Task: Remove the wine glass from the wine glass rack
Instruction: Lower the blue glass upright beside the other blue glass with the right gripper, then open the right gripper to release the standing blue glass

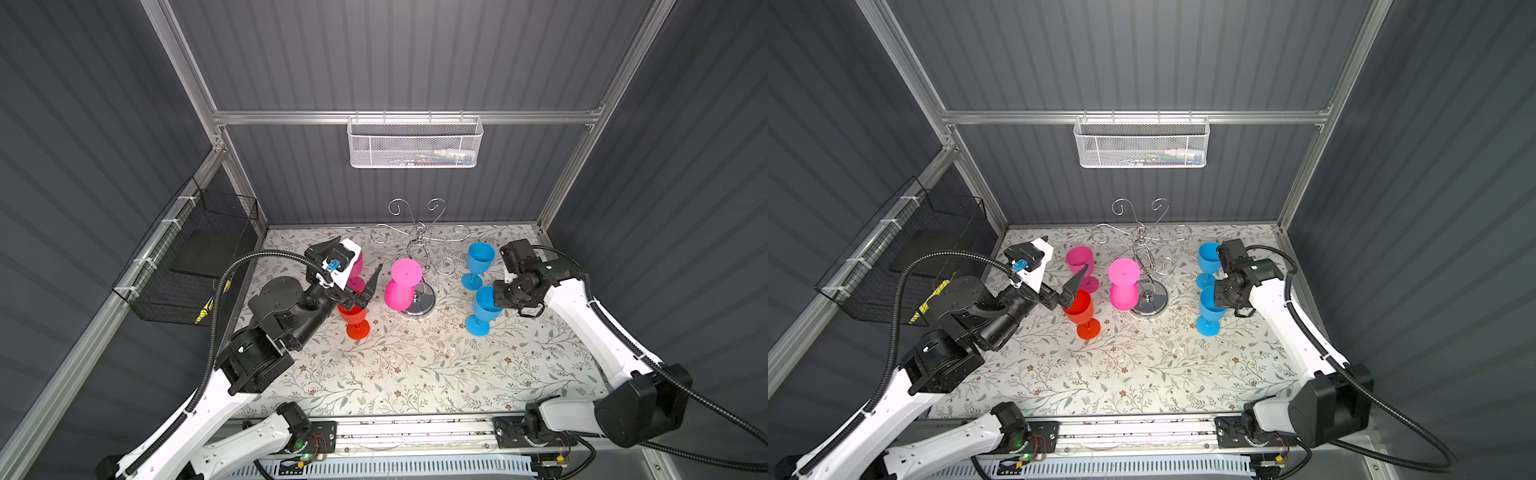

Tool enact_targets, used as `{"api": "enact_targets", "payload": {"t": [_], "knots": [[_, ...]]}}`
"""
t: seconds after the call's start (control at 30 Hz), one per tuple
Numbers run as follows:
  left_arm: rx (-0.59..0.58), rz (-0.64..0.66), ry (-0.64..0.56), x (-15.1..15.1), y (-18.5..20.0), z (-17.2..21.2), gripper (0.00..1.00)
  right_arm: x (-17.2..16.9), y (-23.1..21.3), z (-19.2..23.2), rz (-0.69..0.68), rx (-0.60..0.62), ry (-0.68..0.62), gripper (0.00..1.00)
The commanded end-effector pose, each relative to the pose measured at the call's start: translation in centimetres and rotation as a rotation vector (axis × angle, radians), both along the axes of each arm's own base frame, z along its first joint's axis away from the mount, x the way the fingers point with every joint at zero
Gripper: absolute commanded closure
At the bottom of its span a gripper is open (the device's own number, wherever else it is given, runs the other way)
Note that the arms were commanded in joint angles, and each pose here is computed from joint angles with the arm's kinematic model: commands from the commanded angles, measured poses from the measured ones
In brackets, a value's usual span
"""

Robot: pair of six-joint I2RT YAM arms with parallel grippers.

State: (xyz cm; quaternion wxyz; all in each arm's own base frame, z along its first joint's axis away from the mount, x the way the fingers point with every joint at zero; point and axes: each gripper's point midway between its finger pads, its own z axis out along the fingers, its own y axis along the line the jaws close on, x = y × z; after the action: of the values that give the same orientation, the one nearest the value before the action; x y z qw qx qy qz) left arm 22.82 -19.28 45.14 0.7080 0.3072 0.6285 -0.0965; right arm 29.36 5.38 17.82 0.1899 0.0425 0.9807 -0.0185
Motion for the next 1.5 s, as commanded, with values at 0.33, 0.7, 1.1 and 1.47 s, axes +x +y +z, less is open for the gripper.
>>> {"api": "enact_targets", "payload": {"t": [0.33,0.7,1.1,1.47], "knots": [[-0.008,0.008,0.026,0.2,0.0,-0.2,0.0,0.5,0.1,0.2,0.015,0.0,0.001,1.0],[-0.011,0.005,0.028,0.2,-0.1,0.0,0.0,0.5,0.1,0.0,0.015,0.001,0.005,1.0],[-0.01,-0.001,0.033,0.1,-0.3,-0.1,0.0,0.4,0.1,-0.6,0.022,-0.002,0.027,0.97],[-0.003,0.002,0.036,0.3,-0.4,-0.3,0.0,0.5,0.2,-0.3,0.025,0.0,0.022,0.82]]}}
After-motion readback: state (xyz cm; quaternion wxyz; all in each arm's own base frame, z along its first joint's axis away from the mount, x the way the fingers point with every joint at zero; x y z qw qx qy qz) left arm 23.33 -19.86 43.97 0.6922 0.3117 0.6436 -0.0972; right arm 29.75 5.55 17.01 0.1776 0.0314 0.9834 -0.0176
